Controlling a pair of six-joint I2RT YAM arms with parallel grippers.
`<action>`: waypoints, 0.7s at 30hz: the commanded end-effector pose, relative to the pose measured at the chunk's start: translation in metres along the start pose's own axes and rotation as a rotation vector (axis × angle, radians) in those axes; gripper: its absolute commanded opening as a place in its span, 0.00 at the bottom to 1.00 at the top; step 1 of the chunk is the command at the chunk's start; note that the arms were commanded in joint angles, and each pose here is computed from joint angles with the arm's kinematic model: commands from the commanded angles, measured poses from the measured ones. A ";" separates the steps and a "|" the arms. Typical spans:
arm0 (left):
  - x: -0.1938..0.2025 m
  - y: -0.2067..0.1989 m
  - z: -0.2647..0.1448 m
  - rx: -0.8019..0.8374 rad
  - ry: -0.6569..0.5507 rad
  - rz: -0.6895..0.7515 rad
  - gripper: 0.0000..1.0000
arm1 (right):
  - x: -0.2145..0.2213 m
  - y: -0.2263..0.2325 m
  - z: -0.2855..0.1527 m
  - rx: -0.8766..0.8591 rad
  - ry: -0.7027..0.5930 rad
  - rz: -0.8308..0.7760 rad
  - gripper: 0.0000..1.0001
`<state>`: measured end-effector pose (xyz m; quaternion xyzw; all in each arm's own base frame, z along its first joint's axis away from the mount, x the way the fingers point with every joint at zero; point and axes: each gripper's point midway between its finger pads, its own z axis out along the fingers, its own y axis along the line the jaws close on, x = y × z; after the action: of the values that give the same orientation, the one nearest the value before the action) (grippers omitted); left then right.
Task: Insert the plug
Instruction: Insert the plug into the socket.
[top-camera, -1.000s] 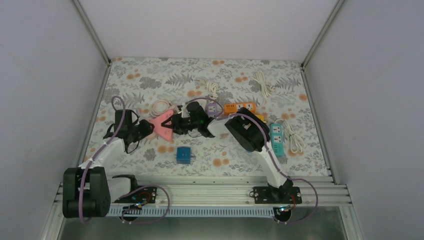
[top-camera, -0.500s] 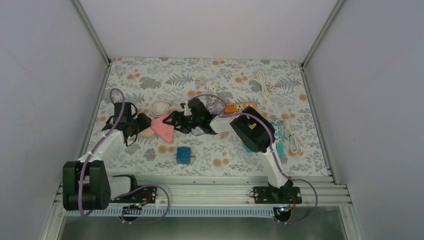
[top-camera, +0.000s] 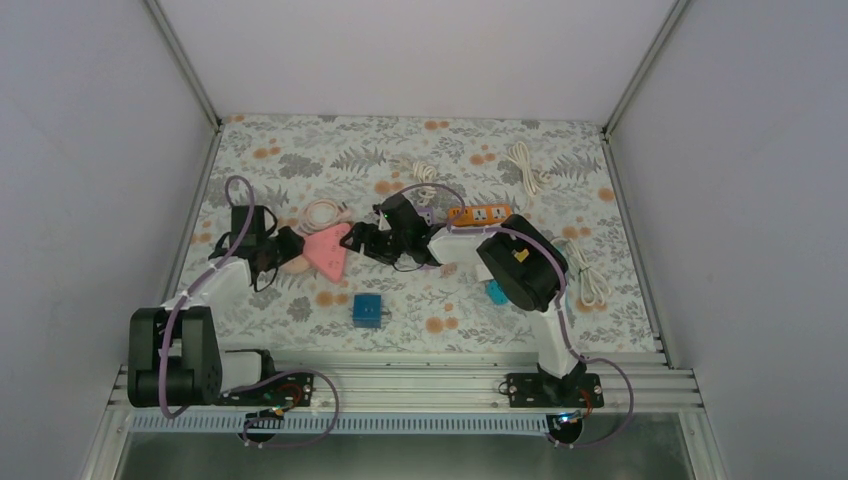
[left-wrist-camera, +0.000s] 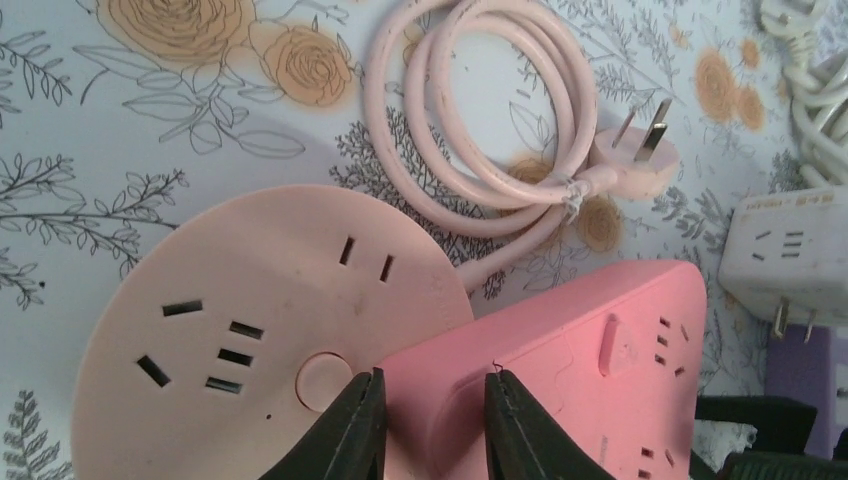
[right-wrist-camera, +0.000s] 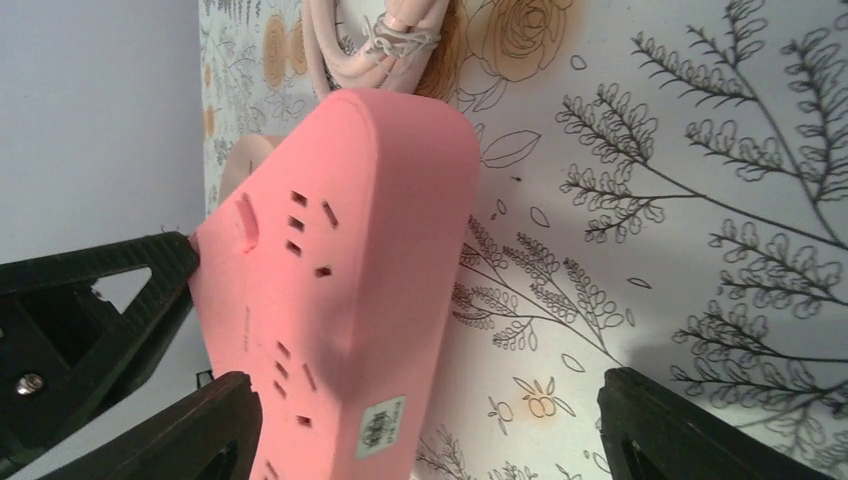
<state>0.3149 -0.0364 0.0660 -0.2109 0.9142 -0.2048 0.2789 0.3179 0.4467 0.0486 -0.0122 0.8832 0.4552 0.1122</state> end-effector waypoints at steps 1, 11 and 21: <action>0.027 0.023 0.013 -0.056 0.066 -0.027 0.25 | -0.005 -0.002 -0.009 0.066 -0.033 -0.068 0.86; 0.070 0.045 0.023 -0.085 0.129 -0.089 0.11 | -0.001 -0.003 -0.002 0.136 -0.010 -0.130 0.83; 0.103 0.031 0.025 -0.023 0.216 -0.079 0.11 | -0.019 0.003 -0.024 0.224 -0.109 -0.157 0.80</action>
<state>0.3260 -0.0548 0.0633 -0.2007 0.8789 -0.2523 0.3516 0.3201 0.4390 0.0476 -0.0469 0.9127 0.3774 0.1496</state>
